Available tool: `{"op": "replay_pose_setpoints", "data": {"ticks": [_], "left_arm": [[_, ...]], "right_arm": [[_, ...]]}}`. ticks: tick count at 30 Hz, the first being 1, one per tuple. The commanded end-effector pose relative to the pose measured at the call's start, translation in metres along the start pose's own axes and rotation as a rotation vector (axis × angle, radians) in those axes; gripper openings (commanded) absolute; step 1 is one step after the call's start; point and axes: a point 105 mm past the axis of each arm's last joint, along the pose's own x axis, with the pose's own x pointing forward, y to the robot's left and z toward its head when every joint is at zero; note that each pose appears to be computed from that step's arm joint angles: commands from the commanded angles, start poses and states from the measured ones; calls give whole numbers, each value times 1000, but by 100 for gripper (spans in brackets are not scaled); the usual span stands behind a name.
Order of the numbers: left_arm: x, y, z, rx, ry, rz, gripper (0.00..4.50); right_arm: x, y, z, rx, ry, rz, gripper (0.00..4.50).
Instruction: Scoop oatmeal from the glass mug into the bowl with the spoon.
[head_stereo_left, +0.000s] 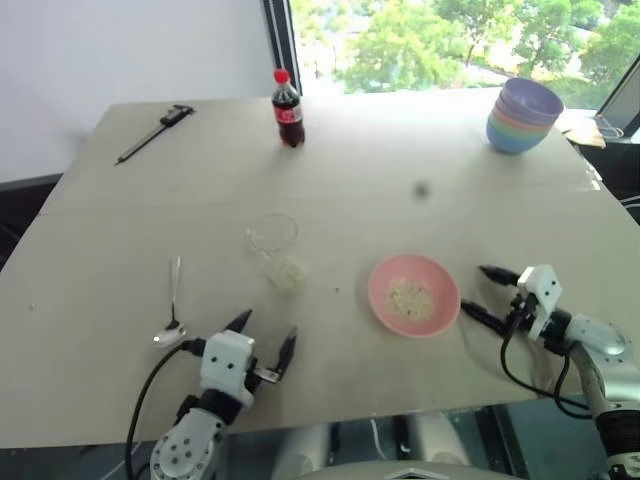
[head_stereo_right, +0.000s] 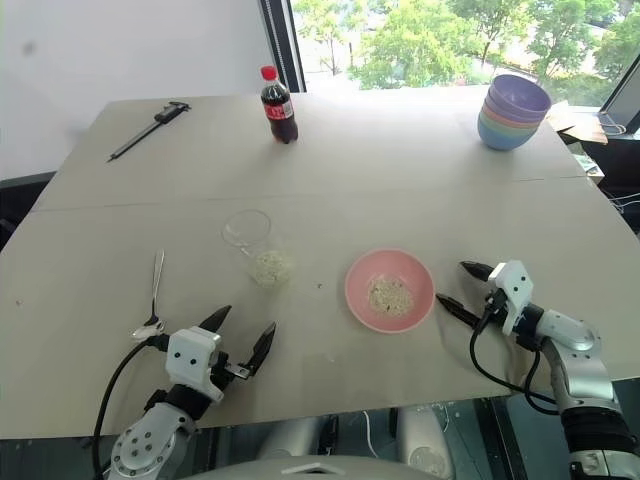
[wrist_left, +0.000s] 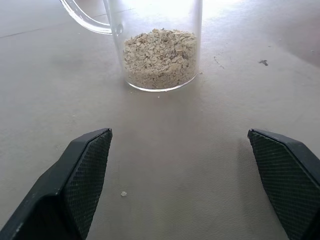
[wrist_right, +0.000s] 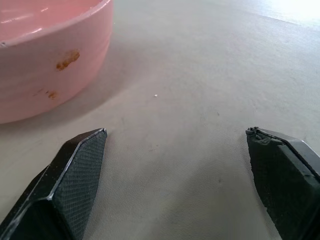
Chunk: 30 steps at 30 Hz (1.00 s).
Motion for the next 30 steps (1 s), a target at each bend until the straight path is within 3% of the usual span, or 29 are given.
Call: {"op": "replay_pose_setpoints", "data": {"ticks": [1,23,30], "left_arm": [[-4,-1,-9,6,39,-6,450],[-7,8,-4,14,24,53,450],[-10,39,19,58,-5,220,450]], "right_arm": [[1,-1,-2,5,13,7,449],[5,-14,8,6,-7,6,449],[4,-43,40,71,-108,-65,449]]}}
